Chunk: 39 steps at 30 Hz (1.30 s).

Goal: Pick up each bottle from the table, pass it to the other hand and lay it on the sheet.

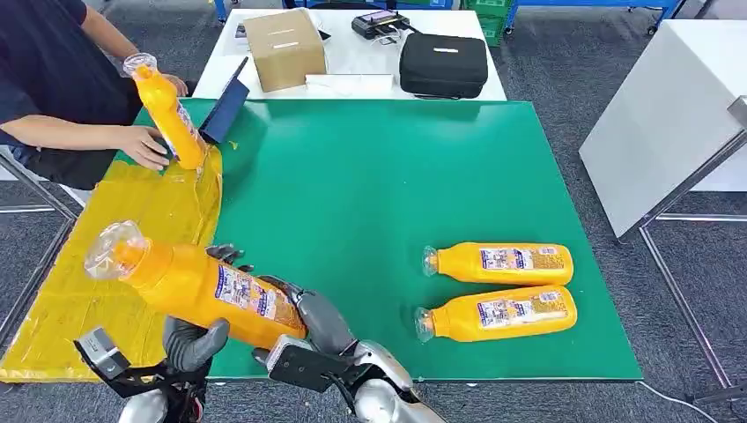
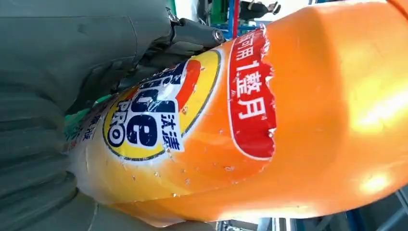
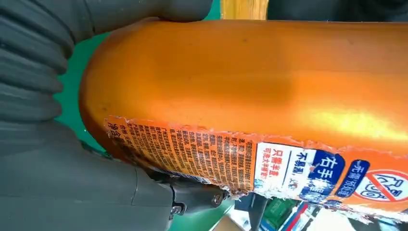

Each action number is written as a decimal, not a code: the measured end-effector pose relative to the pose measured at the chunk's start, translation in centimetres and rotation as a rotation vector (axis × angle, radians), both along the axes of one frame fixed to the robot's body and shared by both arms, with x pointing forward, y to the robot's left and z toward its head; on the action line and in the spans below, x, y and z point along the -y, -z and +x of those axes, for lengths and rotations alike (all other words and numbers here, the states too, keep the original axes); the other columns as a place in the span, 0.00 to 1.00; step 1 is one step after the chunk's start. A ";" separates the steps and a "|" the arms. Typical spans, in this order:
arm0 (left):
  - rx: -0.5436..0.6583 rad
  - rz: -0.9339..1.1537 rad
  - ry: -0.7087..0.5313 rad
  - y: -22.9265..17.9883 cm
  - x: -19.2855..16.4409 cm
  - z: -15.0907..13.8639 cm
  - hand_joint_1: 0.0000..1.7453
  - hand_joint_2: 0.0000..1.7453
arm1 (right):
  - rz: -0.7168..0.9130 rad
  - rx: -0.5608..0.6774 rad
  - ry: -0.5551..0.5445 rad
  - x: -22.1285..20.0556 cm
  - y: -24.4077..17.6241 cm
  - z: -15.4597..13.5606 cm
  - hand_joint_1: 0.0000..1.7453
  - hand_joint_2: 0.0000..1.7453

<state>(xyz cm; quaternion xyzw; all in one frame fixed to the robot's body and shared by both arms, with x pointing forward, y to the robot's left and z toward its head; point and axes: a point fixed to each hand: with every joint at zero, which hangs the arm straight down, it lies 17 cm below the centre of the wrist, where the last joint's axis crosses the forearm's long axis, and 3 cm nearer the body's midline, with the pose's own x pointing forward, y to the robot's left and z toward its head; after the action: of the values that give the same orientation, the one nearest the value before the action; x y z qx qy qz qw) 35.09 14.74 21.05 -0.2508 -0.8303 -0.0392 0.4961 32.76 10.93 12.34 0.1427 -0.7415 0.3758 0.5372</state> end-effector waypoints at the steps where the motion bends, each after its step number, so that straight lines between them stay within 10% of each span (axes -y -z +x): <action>1: 0.002 0.002 0.000 0.0 0.0 0.0 1.00 1.00 | -0.001 -0.001 0.000 0.0 0.1 0.0 1.00 1.00; 16: 0.039 0.076 -0.026 -0.1 0.0 0.4 1.00 1.00 | -0.029 0.023 0.037 0.8 0.4 0.9 1.00 1.00; 18: 0.043 0.089 -0.040 -0.1 -0.1 0.5 1.00 1.00 | -0.034 0.031 0.046 1.0 0.4 1.1 0.00 1.00; 20: 0.064 0.150 -0.093 0.1 -0.4 0.9 1.00 1.00 | -0.053 0.036 0.065 1.4 0.6 1.5 0.00 1.00; 21: 0.081 0.211 -0.138 0.4 -0.5 1.2 1.00 1.00 | -0.063 0.030 0.079 1.8 0.9 1.7 0.00 0.00; 31: 0.301 1.166 -0.973 3.0 -14.5 5.7 1.00 1.00 | -0.065 0.123 0.291 19.9 -0.4 3.8 0.00 0.00; 39: 0.238 1.424 -1.095 6.6 -21.9 5.8 1.00 1.00 | -0.113 0.214 0.415 31.6 -3.3 1.6 0.00 0.00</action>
<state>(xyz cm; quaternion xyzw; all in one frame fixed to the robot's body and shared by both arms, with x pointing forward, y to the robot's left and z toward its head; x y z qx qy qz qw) 40.87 36.67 14.41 0.5510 -0.6586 -0.3280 0.3938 34.36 -20.66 15.60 -0.0838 -0.7854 0.3111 0.5285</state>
